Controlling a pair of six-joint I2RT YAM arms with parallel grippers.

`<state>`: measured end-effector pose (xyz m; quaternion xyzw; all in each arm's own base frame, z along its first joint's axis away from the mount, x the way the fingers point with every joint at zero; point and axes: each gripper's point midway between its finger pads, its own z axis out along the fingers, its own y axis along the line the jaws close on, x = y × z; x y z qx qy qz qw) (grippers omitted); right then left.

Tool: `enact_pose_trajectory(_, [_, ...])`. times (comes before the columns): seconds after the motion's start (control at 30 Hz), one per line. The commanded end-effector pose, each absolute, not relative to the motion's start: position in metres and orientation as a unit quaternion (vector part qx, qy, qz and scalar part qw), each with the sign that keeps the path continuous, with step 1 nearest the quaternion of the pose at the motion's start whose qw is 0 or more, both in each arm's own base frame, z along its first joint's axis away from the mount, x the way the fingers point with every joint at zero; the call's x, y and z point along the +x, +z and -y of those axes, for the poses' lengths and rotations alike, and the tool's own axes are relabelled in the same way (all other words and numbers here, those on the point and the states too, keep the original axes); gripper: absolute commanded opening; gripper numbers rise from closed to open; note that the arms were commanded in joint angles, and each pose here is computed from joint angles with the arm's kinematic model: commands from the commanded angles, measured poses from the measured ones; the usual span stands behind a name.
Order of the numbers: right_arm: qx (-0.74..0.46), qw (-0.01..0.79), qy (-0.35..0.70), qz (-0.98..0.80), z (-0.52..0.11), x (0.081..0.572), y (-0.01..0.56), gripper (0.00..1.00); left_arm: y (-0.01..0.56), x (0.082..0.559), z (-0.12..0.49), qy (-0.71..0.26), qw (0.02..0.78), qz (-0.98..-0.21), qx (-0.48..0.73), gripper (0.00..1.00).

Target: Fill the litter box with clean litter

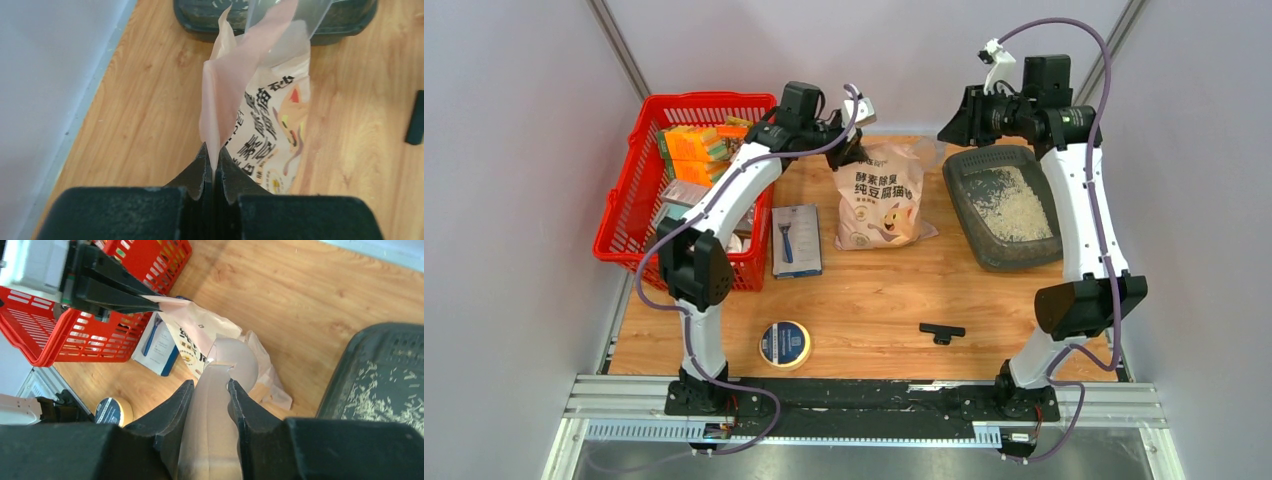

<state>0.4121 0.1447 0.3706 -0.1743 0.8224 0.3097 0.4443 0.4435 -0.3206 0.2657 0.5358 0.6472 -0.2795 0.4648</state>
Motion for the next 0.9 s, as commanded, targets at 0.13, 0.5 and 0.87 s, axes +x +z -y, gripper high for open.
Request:
enact_pose_trajectory(0.13, [-0.154, 0.417, 0.281, -0.851, -0.136, 0.391, 0.373, 0.00, 0.332, 0.380, 0.319, -0.343, 0.514, -0.599, 0.509, 0.00])
enact_pose_trajectory(0.5, [-0.208, 0.384, 0.222, -0.871, -0.149, 0.370, 0.342, 0.00, 0.323, 0.359, 0.318, -0.352, 0.501, -0.604, 0.511, 0.00])
enact_pose_trajectory(0.87, [-0.283, 0.396, 0.221, -0.845, -0.147, 0.343, 0.362, 0.00, 0.318, 0.363, 0.315, -0.341, 0.504, -0.611, 0.506, 0.00])
